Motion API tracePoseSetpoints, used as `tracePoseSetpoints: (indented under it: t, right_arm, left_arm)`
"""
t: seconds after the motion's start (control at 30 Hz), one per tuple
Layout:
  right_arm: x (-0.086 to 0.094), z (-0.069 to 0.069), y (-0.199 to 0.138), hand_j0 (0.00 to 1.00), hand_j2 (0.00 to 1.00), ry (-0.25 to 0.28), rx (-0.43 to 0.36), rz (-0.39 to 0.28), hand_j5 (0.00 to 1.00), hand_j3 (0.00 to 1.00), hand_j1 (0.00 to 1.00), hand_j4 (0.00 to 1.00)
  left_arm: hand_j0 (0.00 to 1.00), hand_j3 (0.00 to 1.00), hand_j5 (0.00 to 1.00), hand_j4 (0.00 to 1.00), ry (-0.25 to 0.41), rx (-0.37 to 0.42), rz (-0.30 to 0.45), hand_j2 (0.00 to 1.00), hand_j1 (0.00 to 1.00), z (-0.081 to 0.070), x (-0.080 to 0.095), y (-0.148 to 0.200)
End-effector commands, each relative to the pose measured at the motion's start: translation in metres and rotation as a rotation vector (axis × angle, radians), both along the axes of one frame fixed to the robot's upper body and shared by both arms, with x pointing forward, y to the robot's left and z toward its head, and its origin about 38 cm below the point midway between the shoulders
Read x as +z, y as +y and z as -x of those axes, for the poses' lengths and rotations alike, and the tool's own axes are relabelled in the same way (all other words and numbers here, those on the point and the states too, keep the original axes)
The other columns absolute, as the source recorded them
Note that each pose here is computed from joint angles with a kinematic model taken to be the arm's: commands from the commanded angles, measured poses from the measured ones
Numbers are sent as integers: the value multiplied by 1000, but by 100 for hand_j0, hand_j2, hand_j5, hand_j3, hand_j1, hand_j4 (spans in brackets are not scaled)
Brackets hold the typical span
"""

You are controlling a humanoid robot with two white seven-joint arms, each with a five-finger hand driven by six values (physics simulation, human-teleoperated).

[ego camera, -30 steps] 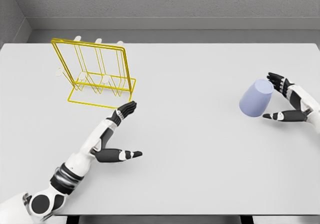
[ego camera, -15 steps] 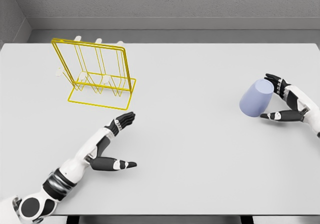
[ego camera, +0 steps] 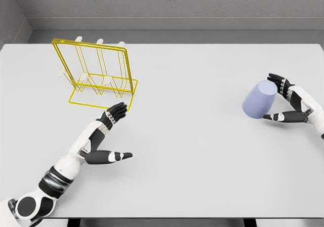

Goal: Place the cup on the cup holder with both arms

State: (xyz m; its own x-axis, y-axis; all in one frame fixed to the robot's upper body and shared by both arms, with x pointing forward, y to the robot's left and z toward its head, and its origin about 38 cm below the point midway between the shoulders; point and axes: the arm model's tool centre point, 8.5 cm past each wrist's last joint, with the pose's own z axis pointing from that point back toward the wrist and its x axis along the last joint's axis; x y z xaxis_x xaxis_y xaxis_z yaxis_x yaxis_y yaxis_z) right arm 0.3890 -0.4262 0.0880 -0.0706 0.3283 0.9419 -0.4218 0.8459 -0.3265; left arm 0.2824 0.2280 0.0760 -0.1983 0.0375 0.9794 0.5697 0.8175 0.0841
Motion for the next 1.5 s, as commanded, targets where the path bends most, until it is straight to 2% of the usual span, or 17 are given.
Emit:
tracePoseSetpoints:
  t: [0.0, 0.07, 0.17, 0.5, 0.9, 1.1, 1.23, 1.4, 1.47]
  right_arm:
    - [1, 0, 2, 100, 100, -7, 4, -5, 100, 100, 100, 100]
    - [0, -1, 5, 100, 100, -4, 15, -2, 100, 100, 100, 100]
    - [0, 0, 11, 100, 100, -28, 35, -1, 100, 100, 100, 100]
    - [-1, -2, 16, 100, 100, -29, 46, 0, 100, 100, 100, 100]
    - [-2, -3, 23, 100, 100, -41, 60, -6, 100, 100, 100, 100]
    - [0, -2, 23, 85, 85, -62, 64, -3, 85, 85, 85, 85]
    - [4, -2, 24, 80, 80, -92, 70, -8, 80, 80, 80, 80]
    - [2, -3, 27, 72, 72, -94, 71, -20, 72, 72, 72, 72]
    - [5, -2, 30, 69, 69, -132, 82, -23, 69, 69, 69, 69]
  left_arm:
    - [100, 100, 100, 100, 2, 1, 0, 100, 100, 0, 0, -1]
    - [100, 100, 100, 100, 15, 1, -12, 100, 100, 1, -2, -1]
    - [100, 100, 100, 100, 20, 2, -12, 100, 100, 2, -3, 0]
    - [100, 100, 100, 100, 39, -1, -17, 100, 100, 11, -10, -1]
    - [100, 100, 100, 100, 25, 4, -8, 100, 100, 8, -5, 0]
    - [100, 100, 100, 100, 27, 4, -10, 100, 100, 9, -5, 0]
    - [100, 100, 100, 100, 27, 2, -9, 100, 100, 9, -5, -1]
    - [100, 100, 100, 100, 26, 5, -9, 100, 100, 9, -5, -1]
    - [100, 100, 100, 100, 28, 4, 5, 100, 100, 9, -5, -6]
